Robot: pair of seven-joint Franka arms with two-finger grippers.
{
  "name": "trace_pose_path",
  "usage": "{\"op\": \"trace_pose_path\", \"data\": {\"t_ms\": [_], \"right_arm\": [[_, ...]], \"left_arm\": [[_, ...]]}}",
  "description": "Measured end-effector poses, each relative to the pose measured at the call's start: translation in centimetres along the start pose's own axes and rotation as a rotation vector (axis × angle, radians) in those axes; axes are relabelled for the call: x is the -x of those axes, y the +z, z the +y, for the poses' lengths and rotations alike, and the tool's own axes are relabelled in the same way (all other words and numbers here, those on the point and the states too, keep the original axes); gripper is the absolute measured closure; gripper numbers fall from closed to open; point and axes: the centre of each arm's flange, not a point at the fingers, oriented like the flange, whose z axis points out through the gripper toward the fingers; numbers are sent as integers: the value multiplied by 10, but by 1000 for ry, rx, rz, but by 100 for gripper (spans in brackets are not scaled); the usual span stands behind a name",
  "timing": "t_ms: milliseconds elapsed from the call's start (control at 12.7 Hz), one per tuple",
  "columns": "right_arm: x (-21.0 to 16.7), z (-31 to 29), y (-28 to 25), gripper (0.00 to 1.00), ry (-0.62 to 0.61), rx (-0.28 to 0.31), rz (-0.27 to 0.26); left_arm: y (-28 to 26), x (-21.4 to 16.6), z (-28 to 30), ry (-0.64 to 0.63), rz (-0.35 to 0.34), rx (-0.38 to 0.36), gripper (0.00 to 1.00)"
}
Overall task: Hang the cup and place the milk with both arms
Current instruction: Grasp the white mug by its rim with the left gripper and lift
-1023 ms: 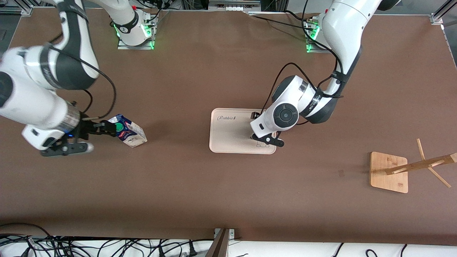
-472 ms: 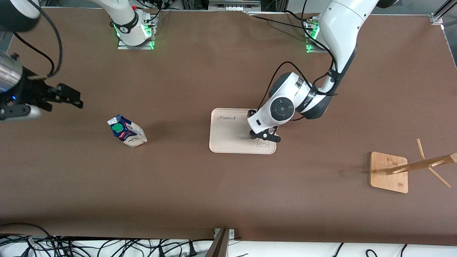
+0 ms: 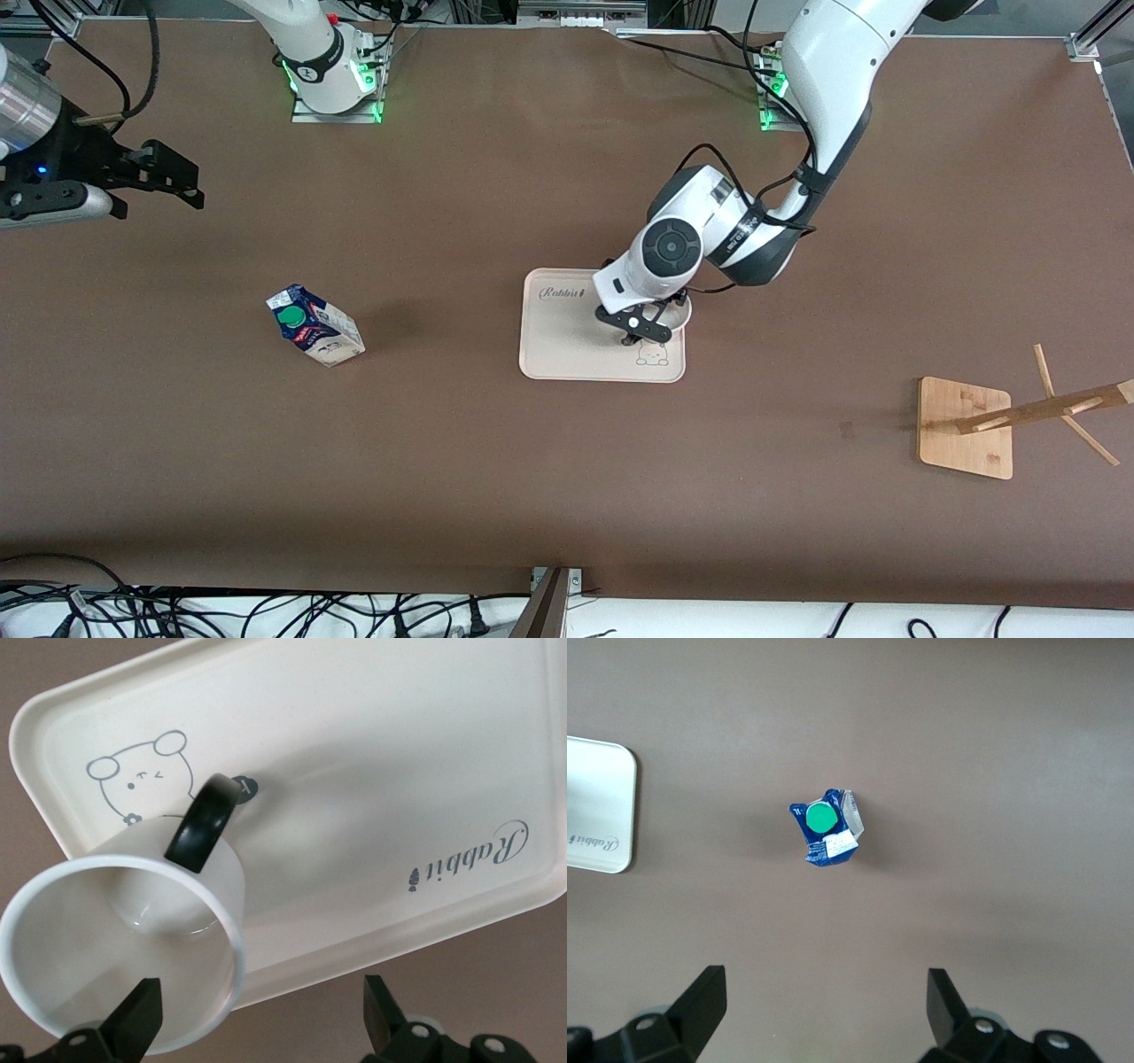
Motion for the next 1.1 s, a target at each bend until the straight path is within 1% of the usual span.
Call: {"op": "trace_pose_path", "data": {"t_ms": [315, 630, 708, 944, 1023, 1102], "right_arm": [[-1, -1, 14, 0, -8, 28, 13], [-1, -3, 15, 0, -13, 30, 14], [-1, -2, 17, 0, -12, 31, 11], [-3, 1, 22, 0, -9, 39, 3], [-4, 1, 23, 0, -11, 45, 1], [-6, 1, 25, 0, -12, 52, -9]], "left_arm": [[7, 1, -7, 104, 0, -42, 0], [9, -4, -22, 123, 16, -40, 0], [14, -4, -22, 125, 21, -37, 10], [25, -4, -22, 126, 18, -32, 46], [26, -4, -22, 126, 17, -31, 55], [26, -4, -22, 126, 18, -31, 67]]}}
